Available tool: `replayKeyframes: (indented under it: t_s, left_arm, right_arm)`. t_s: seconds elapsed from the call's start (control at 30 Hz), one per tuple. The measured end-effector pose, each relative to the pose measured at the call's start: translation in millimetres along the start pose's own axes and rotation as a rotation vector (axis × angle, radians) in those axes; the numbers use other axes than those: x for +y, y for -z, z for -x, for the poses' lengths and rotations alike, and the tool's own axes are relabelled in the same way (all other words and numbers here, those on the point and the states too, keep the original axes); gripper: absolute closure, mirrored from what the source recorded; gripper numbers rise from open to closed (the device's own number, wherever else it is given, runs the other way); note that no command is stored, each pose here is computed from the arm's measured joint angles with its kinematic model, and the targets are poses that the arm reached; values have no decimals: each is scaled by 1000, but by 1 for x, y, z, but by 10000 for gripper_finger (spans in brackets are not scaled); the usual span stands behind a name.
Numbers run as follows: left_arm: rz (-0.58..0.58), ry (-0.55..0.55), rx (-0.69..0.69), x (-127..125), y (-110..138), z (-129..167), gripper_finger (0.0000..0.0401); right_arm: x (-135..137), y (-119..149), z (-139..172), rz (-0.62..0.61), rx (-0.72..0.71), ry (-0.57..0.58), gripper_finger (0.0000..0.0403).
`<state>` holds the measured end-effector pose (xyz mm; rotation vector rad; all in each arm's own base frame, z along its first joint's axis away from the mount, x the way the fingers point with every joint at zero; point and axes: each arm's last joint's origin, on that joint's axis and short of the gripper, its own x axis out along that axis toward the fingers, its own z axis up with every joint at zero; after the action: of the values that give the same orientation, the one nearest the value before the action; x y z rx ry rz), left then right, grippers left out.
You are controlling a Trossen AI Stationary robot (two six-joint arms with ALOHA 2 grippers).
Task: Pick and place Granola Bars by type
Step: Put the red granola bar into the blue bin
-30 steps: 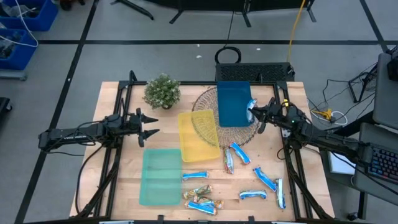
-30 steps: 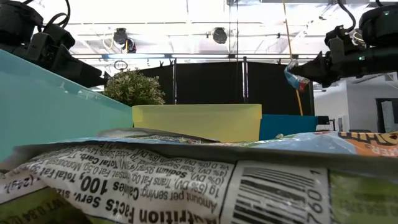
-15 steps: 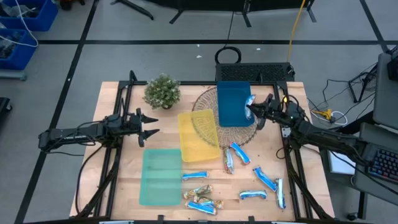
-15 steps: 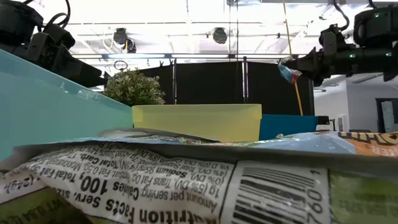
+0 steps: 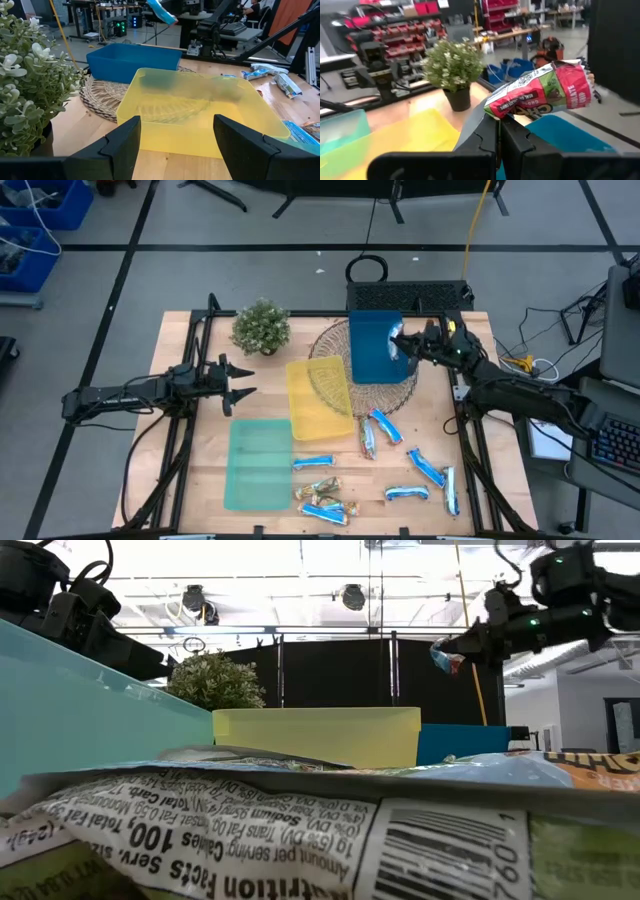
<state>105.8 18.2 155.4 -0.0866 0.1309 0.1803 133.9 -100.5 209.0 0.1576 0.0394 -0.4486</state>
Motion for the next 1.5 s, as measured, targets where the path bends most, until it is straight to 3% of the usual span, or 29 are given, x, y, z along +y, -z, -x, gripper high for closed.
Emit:
replayKeyframes:
  t_s: [0.3,0.7,1.03,1.23,1.5]
  left_arm:
    - [0,2,0,0,0,0,146]
    - [0,1,0,0,0,0,146]
    - [0,1,0,0,0,0,146]
    - [0,0,0,0,0,0,146]
    - [0,0,0,0,0,0,146]
  right_arm:
    - [-7,-13,-26,-45,168,34,403]
    - [-18,-12,-45,-77,221,73,403]
    - [-21,-35,-63,-39,478,133,403]
    - [-24,-35,-73,-61,597,138,403]
    - [-28,-13,-85,-85,715,138,403]
